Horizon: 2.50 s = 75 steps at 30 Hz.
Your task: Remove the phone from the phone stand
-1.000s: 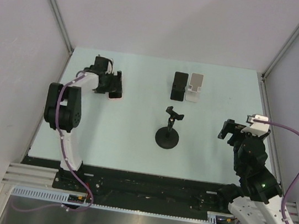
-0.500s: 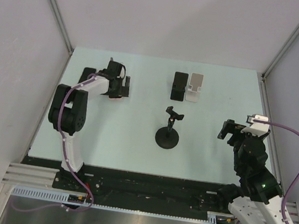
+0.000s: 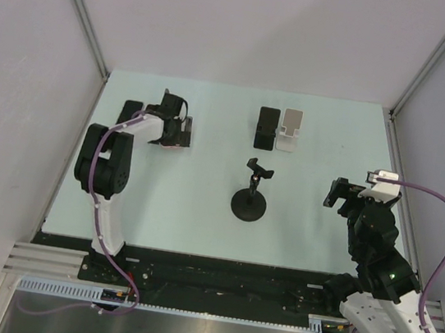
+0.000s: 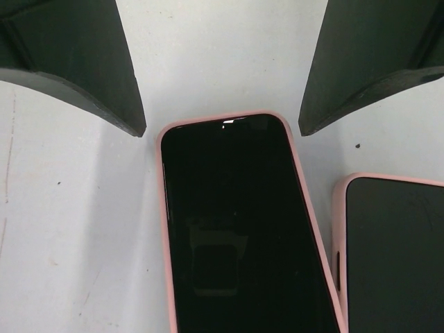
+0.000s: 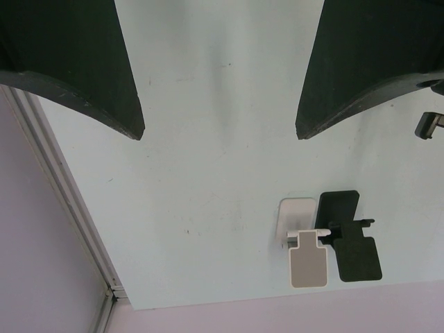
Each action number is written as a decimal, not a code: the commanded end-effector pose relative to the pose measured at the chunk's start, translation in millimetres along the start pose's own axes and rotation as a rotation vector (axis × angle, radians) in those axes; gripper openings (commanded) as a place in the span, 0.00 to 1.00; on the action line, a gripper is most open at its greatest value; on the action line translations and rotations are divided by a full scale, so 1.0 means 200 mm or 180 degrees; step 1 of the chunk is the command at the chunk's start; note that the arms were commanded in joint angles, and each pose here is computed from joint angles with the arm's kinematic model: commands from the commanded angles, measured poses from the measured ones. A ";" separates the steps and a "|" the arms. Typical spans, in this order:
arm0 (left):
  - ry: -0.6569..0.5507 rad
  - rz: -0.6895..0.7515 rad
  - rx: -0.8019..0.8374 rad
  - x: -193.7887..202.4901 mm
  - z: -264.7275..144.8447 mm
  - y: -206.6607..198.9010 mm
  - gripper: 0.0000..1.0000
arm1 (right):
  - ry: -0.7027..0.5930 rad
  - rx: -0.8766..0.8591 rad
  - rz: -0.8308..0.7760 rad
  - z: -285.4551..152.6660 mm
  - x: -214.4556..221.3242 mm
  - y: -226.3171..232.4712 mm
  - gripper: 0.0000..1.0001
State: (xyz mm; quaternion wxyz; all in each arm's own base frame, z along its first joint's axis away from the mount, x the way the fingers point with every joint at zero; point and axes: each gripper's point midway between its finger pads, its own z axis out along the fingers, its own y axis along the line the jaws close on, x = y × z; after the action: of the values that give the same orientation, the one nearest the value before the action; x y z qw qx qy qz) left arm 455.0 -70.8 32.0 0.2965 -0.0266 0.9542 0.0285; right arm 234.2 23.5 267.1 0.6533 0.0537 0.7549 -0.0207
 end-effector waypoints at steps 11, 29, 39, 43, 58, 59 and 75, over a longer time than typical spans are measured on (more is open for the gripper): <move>0.0135 0.0285 0.0246 0.03 0.03 -0.07 0.75 | -0.0075 -0.0006 0.0066 0.00 -0.03 0.00 0.95; 0.0072 0.0328 0.0032 -0.06 -0.02 0.18 0.63 | -0.0055 -0.0037 0.0054 0.00 -0.02 0.01 0.95; -0.0142 -0.0106 0.0509 -0.17 -0.18 -0.13 1.00 | -0.0044 -0.0051 0.0049 0.01 -0.02 0.02 0.95; -0.0257 -0.0536 0.0140 -0.22 -0.18 -0.06 1.00 | -0.0045 -0.0076 0.0052 0.01 -0.02 0.03 0.95; -0.0242 -0.0914 -0.0351 -0.22 0.05 -0.02 1.00 | -0.0066 -0.0123 0.0081 0.00 -0.02 0.03 0.95; -0.0240 -0.0918 -0.0350 -0.22 0.06 -0.02 1.00 | -0.0072 -0.0139 0.0086 0.00 -0.03 0.04 0.95; -0.0056 -0.0362 0.0115 -0.18 0.08 -0.13 0.58 | -0.0085 -0.0136 0.0090 -0.01 -0.03 0.03 0.95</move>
State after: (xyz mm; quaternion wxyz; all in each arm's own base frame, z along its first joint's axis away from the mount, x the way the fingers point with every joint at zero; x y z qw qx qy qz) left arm 489.0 -79.6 25.9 0.3013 -0.1345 0.9435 0.0290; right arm 234.0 29.7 266.6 0.6530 0.0421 0.7561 -0.0050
